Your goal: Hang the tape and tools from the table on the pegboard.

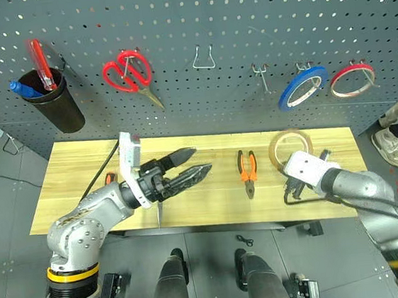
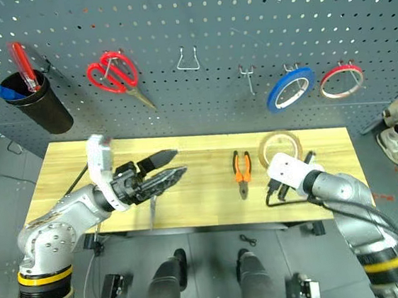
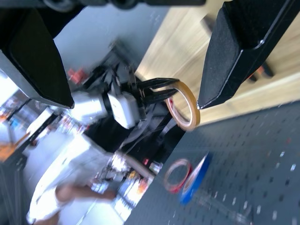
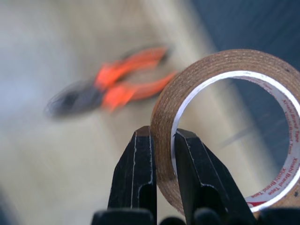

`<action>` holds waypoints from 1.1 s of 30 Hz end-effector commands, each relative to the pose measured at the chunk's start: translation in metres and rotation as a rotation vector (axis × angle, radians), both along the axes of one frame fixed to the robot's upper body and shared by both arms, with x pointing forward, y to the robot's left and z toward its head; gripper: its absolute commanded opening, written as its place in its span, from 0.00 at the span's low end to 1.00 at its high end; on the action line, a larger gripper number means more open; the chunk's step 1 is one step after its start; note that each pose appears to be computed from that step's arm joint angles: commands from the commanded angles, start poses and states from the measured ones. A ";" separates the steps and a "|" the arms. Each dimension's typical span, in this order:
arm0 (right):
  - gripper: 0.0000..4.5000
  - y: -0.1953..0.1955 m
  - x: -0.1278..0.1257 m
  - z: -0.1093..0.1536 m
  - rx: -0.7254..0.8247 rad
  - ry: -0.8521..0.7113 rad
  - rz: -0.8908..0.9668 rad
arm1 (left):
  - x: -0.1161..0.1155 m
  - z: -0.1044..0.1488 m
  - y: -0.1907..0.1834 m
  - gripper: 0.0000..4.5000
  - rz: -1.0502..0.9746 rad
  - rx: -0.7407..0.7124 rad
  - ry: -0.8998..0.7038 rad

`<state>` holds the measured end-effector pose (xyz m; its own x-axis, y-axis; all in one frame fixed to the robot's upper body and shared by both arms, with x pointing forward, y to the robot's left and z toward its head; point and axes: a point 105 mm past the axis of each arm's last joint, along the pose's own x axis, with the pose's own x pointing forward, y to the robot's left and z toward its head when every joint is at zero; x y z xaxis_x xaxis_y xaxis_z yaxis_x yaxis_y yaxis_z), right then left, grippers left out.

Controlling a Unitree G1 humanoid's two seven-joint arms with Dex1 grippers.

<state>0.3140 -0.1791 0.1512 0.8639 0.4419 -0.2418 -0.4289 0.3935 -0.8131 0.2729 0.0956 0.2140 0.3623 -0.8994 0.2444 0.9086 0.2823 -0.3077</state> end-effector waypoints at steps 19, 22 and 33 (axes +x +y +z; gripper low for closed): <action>0.28 0.024 0.073 0.073 0.086 -0.235 0.074 | 0.001 0.045 0.013 1.00 0.057 -0.200 -0.011; 0.52 0.024 0.071 0.068 0.094 -0.215 0.077 | 0.003 0.046 0.014 1.00 0.062 -0.200 -0.012; 0.99 0.010 0.023 0.008 0.084 0.177 0.140 | -0.003 -0.005 0.030 1.00 0.072 0.083 0.046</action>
